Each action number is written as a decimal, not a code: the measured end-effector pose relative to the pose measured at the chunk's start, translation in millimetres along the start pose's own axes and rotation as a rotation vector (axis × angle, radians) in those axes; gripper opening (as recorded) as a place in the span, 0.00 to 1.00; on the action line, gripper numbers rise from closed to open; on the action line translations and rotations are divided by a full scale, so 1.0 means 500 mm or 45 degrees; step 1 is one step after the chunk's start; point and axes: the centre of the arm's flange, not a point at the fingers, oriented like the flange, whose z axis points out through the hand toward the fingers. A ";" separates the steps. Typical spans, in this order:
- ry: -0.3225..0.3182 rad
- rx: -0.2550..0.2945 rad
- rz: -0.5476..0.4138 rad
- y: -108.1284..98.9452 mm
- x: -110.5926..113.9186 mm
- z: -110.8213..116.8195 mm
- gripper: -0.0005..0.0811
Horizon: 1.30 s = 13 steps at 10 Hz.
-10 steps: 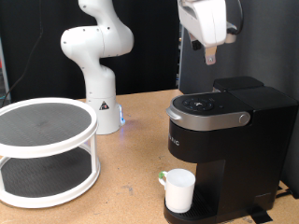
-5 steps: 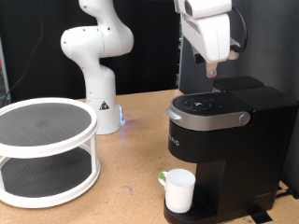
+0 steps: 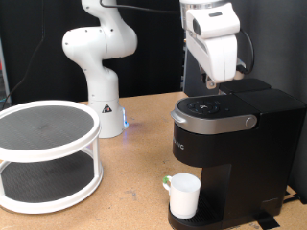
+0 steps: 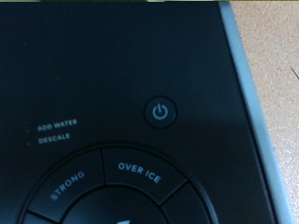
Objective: Make a cup of coffee with the keurig machine
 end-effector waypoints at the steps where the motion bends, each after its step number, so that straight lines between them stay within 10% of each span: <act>1: -0.008 -0.010 -0.007 -0.003 -0.003 0.017 0.09; 13: -0.040 -0.019 -0.009 -0.007 -0.025 0.098 0.01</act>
